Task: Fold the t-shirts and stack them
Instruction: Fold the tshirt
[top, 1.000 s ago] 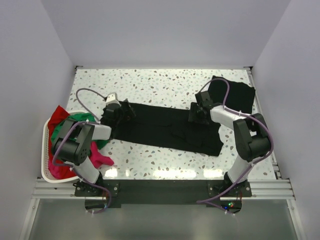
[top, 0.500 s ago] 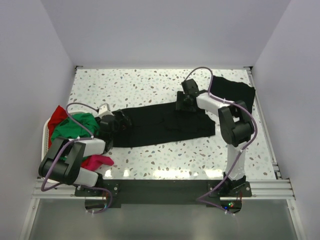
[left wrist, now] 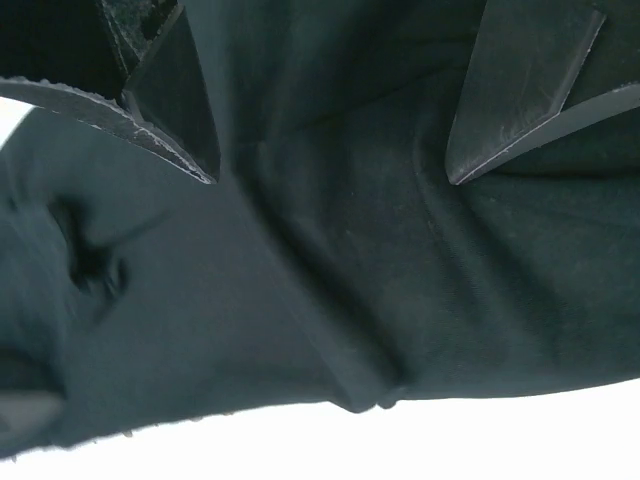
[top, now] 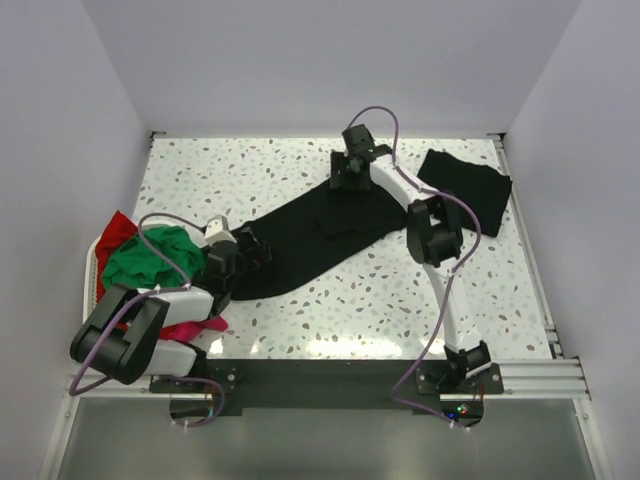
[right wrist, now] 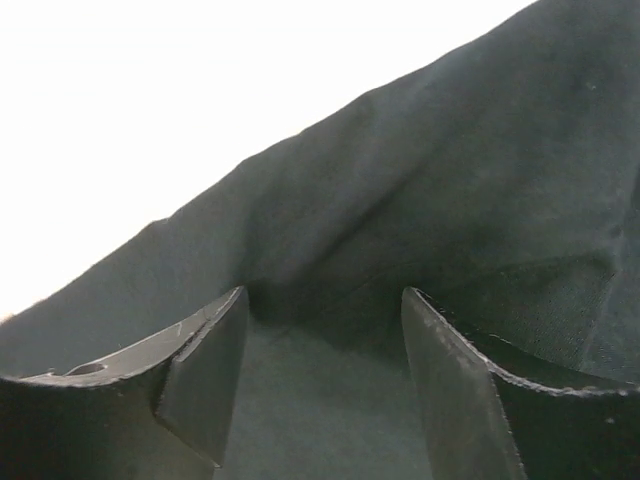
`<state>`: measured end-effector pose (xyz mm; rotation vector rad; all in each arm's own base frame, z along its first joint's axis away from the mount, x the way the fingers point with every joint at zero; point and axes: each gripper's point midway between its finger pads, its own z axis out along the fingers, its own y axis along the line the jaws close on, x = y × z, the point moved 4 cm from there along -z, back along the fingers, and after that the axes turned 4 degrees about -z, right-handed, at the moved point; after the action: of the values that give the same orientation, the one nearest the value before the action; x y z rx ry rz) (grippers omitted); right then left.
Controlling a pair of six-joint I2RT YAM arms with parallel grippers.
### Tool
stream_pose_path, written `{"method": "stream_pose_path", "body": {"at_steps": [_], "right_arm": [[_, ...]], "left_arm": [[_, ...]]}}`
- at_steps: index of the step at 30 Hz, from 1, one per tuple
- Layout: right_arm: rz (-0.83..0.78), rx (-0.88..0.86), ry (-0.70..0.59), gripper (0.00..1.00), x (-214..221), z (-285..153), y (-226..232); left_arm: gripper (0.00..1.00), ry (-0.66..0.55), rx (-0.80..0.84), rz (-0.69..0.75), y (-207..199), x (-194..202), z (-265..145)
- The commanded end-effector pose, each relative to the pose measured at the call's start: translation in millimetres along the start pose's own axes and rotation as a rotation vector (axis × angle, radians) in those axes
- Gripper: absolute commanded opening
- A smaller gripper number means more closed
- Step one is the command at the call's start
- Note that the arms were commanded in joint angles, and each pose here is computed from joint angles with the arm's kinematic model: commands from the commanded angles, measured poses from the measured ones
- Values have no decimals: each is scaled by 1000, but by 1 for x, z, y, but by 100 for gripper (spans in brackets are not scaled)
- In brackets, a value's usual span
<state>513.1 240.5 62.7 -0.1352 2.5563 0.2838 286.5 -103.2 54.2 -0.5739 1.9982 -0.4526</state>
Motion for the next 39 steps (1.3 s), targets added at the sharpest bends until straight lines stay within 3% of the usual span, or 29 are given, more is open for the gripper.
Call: {"method": "stream_pose_path", "body": {"at_steps": [1,11,19,31,39], "right_arm": [[-5,9,173,67,33,30,-19],[25,-59,63,73,-12,38,-48],[11,-152,-30,77,-38,30,-39],[-27,-277,-173,77,-72,-52,-8],[-16,-259,-194,77,-36,-90,-6]], "left_arm": [[100,109,-27,2,7,33,-14],[100,226,70,9,-18,71,-46],[100,288,188,74,-42,82,-81],[100,213,169,170,-44,58,-96],[100,239,168,209,-43,70,-86]]}}
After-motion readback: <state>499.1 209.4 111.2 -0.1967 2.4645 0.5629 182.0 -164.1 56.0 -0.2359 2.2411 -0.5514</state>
